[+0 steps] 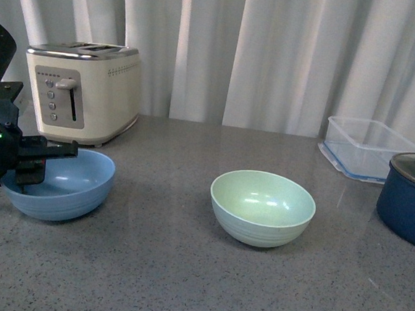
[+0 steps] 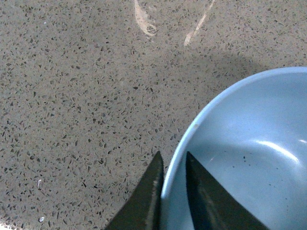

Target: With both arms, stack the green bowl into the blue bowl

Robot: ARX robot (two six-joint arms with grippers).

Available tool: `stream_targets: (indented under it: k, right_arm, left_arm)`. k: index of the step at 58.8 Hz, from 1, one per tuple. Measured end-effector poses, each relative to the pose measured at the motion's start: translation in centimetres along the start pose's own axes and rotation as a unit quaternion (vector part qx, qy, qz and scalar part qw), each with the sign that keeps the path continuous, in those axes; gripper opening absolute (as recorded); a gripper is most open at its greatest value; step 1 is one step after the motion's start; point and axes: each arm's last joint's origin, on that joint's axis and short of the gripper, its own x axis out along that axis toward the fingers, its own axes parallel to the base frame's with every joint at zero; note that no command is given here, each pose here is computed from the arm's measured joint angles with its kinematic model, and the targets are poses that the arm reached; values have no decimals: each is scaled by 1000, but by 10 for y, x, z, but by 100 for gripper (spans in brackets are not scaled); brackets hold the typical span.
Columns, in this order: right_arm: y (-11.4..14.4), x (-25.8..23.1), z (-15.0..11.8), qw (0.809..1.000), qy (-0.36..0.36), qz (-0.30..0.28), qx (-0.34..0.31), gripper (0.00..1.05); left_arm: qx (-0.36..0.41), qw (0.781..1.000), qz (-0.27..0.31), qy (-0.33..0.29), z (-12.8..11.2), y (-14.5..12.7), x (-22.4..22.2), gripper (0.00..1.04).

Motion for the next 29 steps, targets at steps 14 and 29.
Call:
stream_targets:
  k: [14,29]
  right_arm:
    - [0,0,0,1000,0,0,0,95]
    - [0,0,0,1000,0,0,0,95]
  left_arm:
    - [-10,1000,0,-15,9,0,-19,4]
    - [-18,999,-21,-33,19,-14,-38,4]
